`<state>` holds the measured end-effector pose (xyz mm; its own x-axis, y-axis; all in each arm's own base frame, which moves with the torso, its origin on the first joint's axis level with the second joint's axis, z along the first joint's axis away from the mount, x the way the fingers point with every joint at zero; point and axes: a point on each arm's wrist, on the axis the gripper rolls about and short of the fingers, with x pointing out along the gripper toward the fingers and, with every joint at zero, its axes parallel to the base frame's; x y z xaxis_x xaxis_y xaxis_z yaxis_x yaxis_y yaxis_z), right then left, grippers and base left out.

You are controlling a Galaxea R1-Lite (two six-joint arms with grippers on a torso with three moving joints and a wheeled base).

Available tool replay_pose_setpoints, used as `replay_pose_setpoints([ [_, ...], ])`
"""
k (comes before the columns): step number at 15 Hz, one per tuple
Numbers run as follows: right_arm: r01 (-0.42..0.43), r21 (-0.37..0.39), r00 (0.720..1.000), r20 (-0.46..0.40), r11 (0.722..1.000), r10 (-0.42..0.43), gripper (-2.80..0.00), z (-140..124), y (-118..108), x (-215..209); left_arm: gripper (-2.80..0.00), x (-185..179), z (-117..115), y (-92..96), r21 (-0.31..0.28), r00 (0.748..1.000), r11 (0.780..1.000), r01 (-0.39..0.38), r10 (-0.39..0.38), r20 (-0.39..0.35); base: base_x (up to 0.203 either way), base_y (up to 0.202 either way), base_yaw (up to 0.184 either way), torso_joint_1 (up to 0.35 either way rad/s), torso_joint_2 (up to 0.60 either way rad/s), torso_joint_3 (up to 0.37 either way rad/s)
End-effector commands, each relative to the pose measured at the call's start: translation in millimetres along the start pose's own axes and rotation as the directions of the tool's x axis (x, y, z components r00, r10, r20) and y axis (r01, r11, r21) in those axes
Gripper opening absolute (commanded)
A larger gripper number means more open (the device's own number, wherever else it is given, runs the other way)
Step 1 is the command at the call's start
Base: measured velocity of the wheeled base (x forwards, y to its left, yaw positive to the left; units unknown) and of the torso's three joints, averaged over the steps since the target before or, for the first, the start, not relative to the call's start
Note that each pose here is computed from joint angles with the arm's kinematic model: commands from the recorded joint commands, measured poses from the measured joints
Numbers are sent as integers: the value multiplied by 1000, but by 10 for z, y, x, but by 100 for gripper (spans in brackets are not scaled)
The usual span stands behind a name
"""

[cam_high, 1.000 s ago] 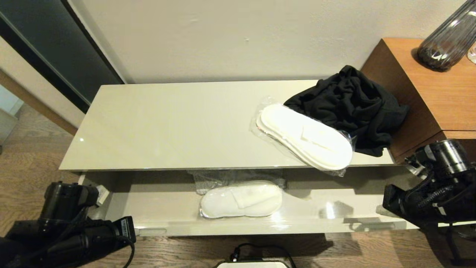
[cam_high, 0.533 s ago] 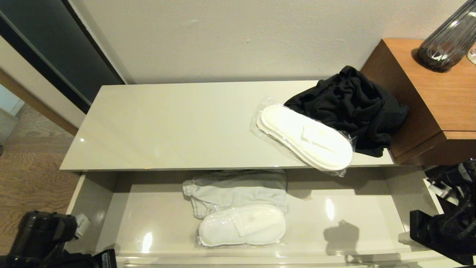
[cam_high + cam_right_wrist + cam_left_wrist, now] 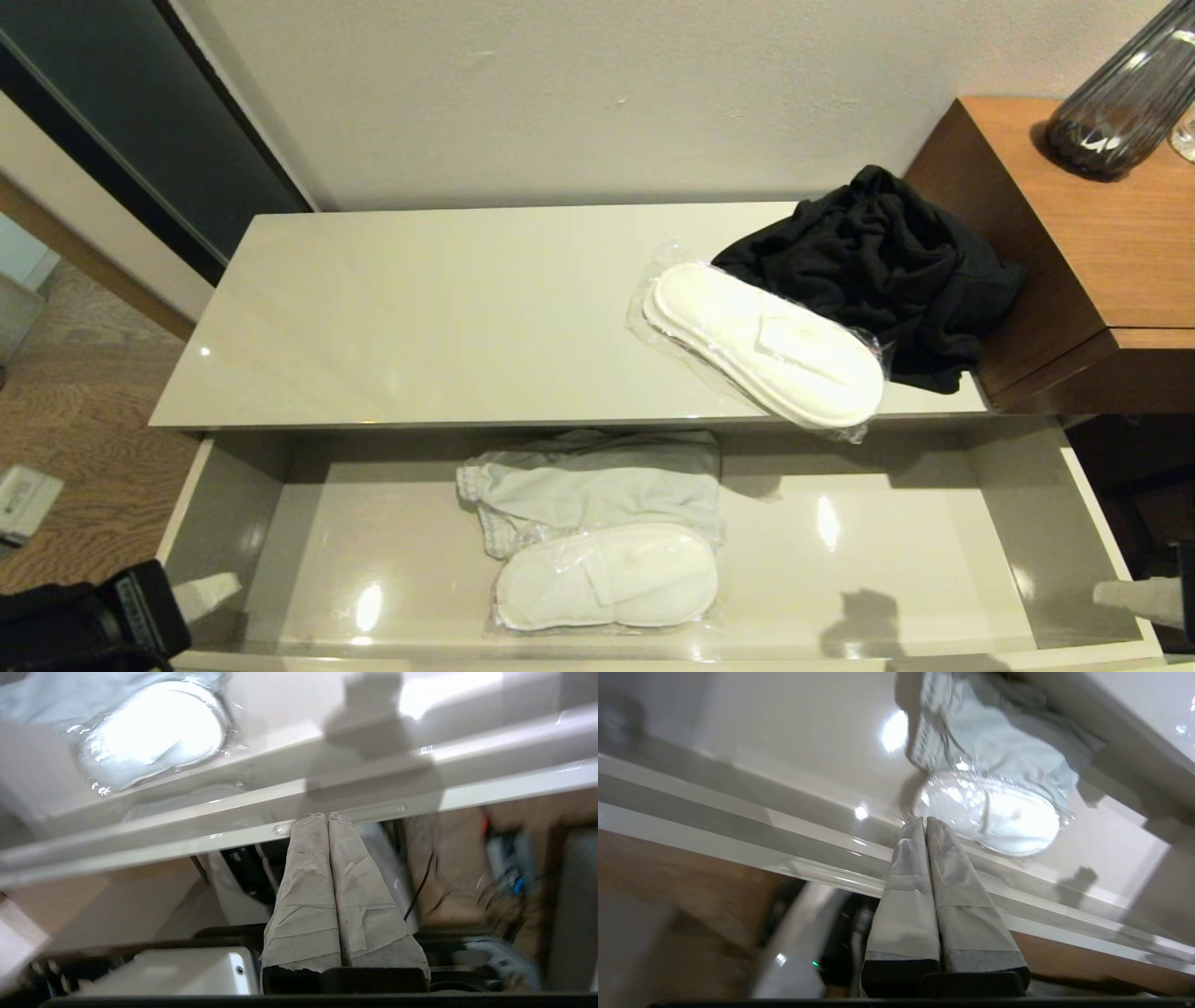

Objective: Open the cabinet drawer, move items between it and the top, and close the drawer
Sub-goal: Open the drawer

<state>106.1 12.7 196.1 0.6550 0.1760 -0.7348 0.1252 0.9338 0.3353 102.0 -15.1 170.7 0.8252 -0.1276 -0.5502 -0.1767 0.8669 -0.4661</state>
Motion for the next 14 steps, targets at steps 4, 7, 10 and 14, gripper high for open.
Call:
replay_pose_setpoints([
  [4, -51, -35, 990, 129, 998, 55, -280, -195, 22, -838, -280, -828, -55, 70, 78, 988, 995, -70, 58, 141, 0, 0, 0, 0, 0, 0],
  [7, -48, -26, 988, 145, 999, 51, -280, -561, -74, -1298, -280, -1446, -418, 237, 98, 985, 985, -145, 134, 113, 0, 0, 0, 0, 0, 0],
  [10, -13, -4, 986, 165, 1000, 13, -280, -885, -173, -1504, -280, -1841, -763, 256, 80, 984, 987, -141, 131, 121, 0, 0, 0, 0, 0, 0],
  [14, -9, -16, 984, 180, 1000, 12, -280, -1162, -261, -1554, -280, -1901, -1023, 163, 65, 979, 982, -177, 168, 118, 0, 0, 0, 0, 0, 0],
])
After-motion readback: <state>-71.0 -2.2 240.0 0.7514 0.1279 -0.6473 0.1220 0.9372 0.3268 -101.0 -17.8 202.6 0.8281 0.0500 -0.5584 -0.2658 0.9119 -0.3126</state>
